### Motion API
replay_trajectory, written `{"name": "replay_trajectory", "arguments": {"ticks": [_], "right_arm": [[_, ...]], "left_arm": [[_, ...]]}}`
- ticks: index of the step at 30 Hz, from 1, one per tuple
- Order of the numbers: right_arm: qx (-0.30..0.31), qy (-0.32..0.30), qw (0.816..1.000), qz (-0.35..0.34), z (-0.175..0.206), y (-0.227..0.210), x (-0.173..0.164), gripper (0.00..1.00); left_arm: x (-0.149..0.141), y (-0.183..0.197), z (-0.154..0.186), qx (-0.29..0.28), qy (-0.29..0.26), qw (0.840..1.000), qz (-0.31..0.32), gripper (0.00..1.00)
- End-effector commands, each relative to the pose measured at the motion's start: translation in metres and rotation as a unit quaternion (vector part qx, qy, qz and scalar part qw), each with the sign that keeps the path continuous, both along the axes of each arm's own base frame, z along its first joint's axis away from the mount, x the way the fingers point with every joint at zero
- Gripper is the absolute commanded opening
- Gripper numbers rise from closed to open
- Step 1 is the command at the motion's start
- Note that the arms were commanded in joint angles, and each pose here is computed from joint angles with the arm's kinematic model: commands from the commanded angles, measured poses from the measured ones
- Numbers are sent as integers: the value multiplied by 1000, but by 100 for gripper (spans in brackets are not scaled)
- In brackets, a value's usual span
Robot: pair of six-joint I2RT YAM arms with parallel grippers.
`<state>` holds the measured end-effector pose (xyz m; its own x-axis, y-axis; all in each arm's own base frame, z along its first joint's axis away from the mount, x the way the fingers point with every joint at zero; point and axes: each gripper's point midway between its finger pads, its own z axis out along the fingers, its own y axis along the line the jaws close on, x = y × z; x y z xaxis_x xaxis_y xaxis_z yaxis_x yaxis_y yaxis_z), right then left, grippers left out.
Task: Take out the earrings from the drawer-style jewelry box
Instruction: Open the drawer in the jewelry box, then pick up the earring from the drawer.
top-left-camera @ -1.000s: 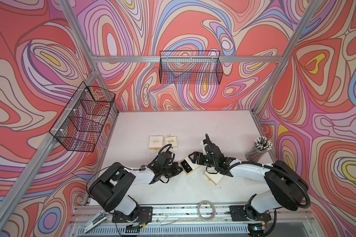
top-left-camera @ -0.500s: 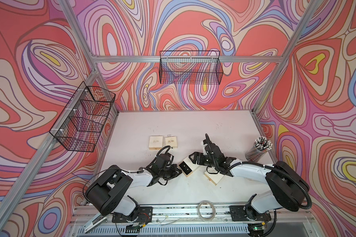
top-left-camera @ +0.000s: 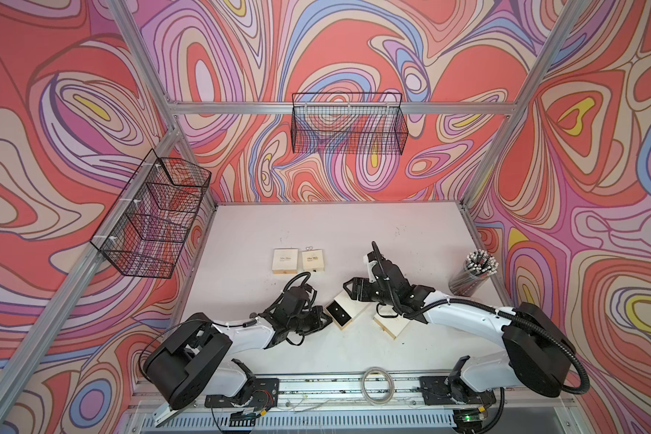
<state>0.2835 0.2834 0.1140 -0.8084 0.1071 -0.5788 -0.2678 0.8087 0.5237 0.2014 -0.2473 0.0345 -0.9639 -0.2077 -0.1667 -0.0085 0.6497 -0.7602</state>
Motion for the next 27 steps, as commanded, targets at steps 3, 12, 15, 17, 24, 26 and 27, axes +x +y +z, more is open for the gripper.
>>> {"name": "replay_trajectory", "arguments": {"ticks": [3,12,15,17,24,26,27], "right_arm": [[-27,-17,999,18,12,10,-10,75],[-62,-15,996,62,12,32,-34,52],[-74,-9,994,80,2,44,-44,44],[-86,0,993,85,-8,49,-47,39],[-121,24,989,80,-34,57,-49,21],[-123,27,989,75,-38,56,-48,20],[-127,29,989,71,-40,54,-48,20]], "left_arm": [[-8,12,-3,21,9,1000,13,23],[-19,54,32,76,-49,995,47,46],[-20,79,55,102,-96,988,70,61],[-20,88,74,98,-130,984,79,73],[-20,92,109,85,-183,978,58,89],[-19,92,109,92,-180,978,56,90],[-18,91,109,94,-178,978,53,90]]}}
